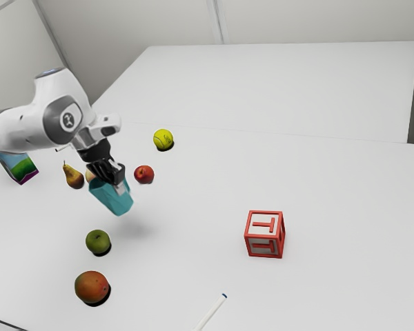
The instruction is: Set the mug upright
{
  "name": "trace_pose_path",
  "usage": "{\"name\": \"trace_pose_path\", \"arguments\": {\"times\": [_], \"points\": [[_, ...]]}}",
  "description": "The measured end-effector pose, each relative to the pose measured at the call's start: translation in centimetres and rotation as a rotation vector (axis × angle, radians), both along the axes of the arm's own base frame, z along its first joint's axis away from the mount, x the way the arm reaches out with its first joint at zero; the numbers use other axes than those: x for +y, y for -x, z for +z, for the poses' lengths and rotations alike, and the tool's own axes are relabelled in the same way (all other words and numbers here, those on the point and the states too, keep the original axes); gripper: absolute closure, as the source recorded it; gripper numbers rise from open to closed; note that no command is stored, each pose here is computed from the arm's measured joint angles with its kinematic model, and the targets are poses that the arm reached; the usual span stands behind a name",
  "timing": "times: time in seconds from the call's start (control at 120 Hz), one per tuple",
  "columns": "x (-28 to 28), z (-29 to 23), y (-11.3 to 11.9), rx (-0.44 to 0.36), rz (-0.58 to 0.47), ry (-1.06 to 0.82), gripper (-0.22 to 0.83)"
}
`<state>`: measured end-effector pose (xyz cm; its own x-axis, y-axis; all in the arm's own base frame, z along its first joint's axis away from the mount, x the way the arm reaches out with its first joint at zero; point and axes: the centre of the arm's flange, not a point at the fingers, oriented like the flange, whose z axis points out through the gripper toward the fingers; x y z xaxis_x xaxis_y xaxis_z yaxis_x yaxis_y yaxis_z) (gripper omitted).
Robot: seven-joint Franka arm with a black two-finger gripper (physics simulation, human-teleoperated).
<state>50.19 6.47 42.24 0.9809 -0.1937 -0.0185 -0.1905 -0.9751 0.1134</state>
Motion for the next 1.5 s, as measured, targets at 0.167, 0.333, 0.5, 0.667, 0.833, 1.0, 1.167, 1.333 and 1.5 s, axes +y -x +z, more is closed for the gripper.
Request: {"name": "trace_pose_path", "arguments": {"times": [0.167,0.333,0.5,0.667,0.833,1.0,1.167,1.333,1.5], "points": [[-0.2,-1.7,-0.4,-0.046,0.030,-0.080,0.78],[-0.7,-3.2,-1.2,-0.106,0.060,-0.116,0.78],[-0.9,-4.4,-1.5,-0.118,0.096,-0.124,0.78],[-1.2,-5.7,-1.6,-0.090,0.125,-0.124,0.78],[-1.4,-6.6,-1.7,-0.071,0.148,-0.123,0.78],[-1.6,-7.6,-1.8,-0.055,0.167,-0.122,0.78],[-1.7,-8.1,-1.9,-0.048,0.184,-0.120,0.75],[-1.7,-7.2,-2.0,-0.063,0.197,-0.107,0.60],[-1.7,-5.3,-2.2,-0.094,0.216,-0.086,0.29]]}}
